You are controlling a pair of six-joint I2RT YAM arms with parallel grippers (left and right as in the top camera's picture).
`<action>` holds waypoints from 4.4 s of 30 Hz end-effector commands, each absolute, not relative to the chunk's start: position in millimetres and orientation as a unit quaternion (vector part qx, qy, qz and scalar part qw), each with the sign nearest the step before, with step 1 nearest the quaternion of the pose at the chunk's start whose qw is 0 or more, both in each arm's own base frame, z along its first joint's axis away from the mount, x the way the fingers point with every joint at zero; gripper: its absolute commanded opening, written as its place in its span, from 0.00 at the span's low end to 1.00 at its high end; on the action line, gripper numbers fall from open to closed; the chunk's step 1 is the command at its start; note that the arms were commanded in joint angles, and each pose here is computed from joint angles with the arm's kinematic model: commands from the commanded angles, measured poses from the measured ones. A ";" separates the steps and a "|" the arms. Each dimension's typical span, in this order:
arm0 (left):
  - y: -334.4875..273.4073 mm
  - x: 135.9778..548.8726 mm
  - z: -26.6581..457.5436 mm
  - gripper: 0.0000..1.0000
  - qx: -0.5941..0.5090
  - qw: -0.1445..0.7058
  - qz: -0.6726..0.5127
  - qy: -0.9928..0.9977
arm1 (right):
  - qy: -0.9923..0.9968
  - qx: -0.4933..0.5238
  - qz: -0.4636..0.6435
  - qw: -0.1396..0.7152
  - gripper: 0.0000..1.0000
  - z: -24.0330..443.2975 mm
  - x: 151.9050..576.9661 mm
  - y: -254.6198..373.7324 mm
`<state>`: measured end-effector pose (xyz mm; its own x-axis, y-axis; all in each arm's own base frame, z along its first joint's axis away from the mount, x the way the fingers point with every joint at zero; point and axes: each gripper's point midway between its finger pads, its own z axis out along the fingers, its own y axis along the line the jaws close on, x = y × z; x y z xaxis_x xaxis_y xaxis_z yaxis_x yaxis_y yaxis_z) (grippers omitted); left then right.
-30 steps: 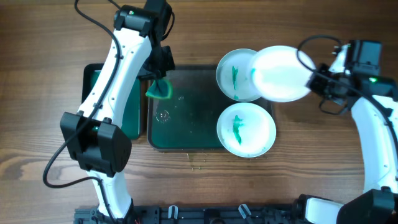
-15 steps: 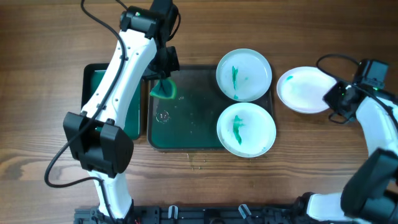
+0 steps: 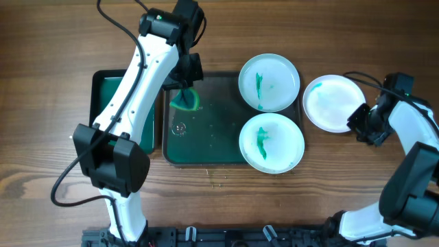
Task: Clean dirty plates on tray and stack at the side
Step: 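Carry plate right and set it on table beside tray, then move right gripper to grasp rim of lower-right plate, then scrub lower-right plate with sponge in left gripper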
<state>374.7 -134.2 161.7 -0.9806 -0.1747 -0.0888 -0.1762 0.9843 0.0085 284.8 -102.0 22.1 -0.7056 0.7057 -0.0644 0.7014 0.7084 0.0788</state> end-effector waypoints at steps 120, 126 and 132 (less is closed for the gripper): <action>-133.8 380.4 170.6 0.04 -0.110 0.064 -0.009 0.992 | 0.960 0.012 0.228 0.163 0.23 53.9 331.0 219.8; -125.7 382.7 168.9 0.04 -0.120 0.063 -0.008 0.991 | 0.968 0.015 0.217 0.123 0.19 19.4 325.3 220.7; -128.2 374.2 142.0 0.04 -0.119 0.034 -0.012 0.992 | 0.969 0.019 0.216 0.121 0.16 16.1 326.3 220.7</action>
